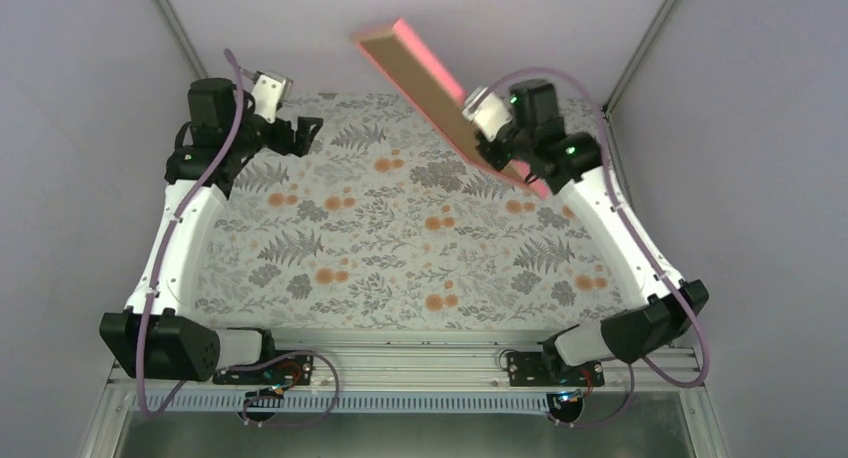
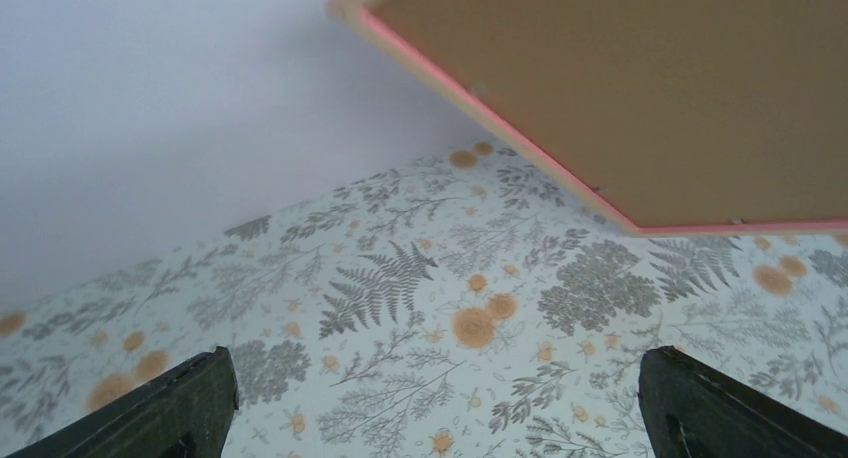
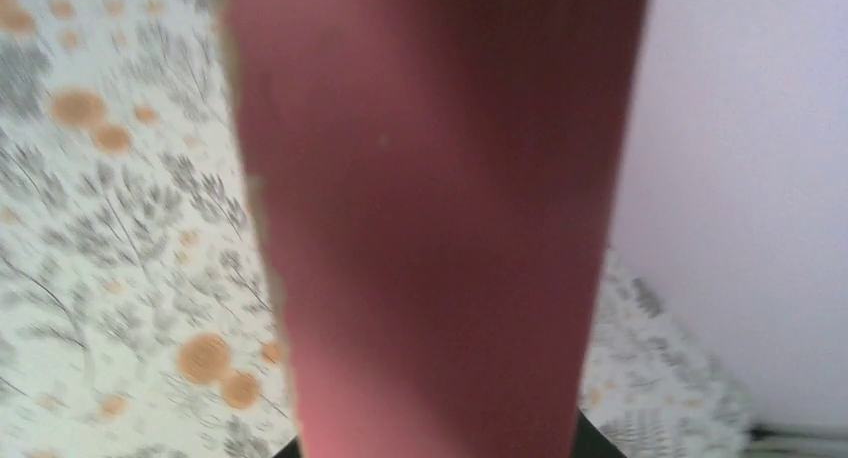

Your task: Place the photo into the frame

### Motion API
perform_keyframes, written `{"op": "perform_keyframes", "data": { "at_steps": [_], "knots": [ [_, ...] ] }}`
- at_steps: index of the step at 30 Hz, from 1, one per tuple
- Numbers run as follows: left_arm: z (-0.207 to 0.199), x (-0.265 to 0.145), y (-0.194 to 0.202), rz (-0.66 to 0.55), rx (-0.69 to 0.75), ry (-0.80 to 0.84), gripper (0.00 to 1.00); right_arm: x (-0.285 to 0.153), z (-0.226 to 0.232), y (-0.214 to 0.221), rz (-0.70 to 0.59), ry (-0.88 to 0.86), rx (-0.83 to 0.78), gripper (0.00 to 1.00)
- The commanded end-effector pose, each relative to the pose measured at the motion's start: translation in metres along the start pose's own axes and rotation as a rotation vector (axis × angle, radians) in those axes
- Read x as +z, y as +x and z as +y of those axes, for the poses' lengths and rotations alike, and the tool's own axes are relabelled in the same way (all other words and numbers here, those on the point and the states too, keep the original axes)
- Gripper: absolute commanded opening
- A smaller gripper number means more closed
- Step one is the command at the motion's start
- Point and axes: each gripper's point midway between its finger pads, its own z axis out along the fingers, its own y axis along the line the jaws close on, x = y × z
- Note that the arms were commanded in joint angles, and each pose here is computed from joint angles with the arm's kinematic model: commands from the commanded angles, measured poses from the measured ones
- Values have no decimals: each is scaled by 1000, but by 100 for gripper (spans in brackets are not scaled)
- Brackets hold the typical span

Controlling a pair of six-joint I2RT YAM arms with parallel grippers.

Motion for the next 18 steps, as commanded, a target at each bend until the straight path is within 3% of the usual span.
{"op": "perform_keyframes", "data": {
  "at_steps": [1, 6, 11, 16, 18],
  "knots": [
    [27, -14, -20, -65, -69, -49, 100, -11, -11, -34, -104, 369, -331, 3],
    [75, -33, -27, -102, -139, -167, 100, 22, 44, 1, -57, 431, -530, 3],
    [95, -30, -17, -86, -193, -170, 100, 60, 95, 38, -18, 430, -664, 5],
    [98, -20, 0, -62, -207, -155, 100, 79, 123, 60, -15, 416, -693, 36],
    [99, -16, 8, -45, -213, -151, 100, 83, 140, 69, -9, 352, -699, 60]
  ]
}}
